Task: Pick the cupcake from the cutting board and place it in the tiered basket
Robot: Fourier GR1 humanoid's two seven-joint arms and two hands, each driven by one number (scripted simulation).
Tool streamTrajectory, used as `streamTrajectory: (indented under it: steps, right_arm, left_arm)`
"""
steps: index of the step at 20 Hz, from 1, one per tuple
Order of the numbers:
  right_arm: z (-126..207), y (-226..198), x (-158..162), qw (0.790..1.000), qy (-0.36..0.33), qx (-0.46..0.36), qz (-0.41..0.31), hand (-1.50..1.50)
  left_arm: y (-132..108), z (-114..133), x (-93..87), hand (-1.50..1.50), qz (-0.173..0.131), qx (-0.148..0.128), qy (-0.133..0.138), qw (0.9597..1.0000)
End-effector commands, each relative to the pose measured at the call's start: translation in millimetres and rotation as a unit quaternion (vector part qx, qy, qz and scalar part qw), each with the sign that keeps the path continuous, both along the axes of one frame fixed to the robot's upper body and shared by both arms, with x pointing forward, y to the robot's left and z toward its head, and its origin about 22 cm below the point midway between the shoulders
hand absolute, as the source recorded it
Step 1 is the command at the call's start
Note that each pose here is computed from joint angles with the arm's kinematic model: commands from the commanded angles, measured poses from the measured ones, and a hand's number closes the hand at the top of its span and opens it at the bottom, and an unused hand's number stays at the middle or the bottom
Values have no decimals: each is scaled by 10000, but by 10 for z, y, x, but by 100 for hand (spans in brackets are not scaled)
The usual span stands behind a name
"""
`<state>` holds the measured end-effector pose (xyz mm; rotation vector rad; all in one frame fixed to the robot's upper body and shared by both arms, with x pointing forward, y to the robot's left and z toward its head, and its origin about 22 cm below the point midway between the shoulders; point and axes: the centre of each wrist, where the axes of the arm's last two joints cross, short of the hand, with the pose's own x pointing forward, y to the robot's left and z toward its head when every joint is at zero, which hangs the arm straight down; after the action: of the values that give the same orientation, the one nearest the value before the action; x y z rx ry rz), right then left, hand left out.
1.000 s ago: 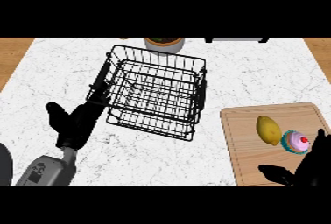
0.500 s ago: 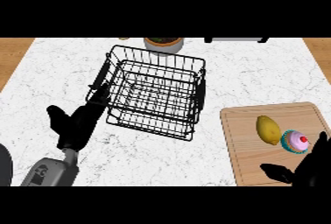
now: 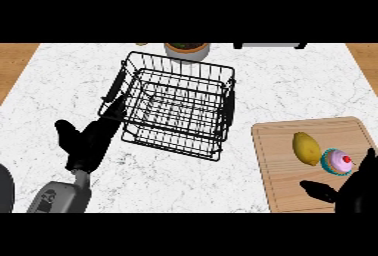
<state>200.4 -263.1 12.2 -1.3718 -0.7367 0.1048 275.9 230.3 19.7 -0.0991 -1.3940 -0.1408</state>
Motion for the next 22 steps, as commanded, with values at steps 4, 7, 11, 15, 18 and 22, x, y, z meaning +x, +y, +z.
streamTrajectory:
  steps: [4,7,11,15,18,22]
  right_arm:
    - [-216,-308,56,9997,-138,149,-135,-150]
    - [-191,-209,122,9994,-192,252,-152,-150]
    - [-434,-442,72,9997,-118,137,-160,-150]
    - [-424,-655,281,9998,-75,207,-32,-150]
    - [-441,-685,340,9995,47,256,150,-150]
    - [-560,-550,320,9966,-152,174,787,150]
  left_arm:
    - [98,197,-65,0,-114,4,-9,9999]
    - [-5,105,-32,0,-25,-7,-15,10000]
    - [-68,116,-46,0,36,-109,60,9999]
    - [-8,210,34,0,-98,95,31,9999]
    - [-34,155,10,0,-94,-100,10,9999]
    - [-34,-44,-80,0,-61,-46,34,10000]
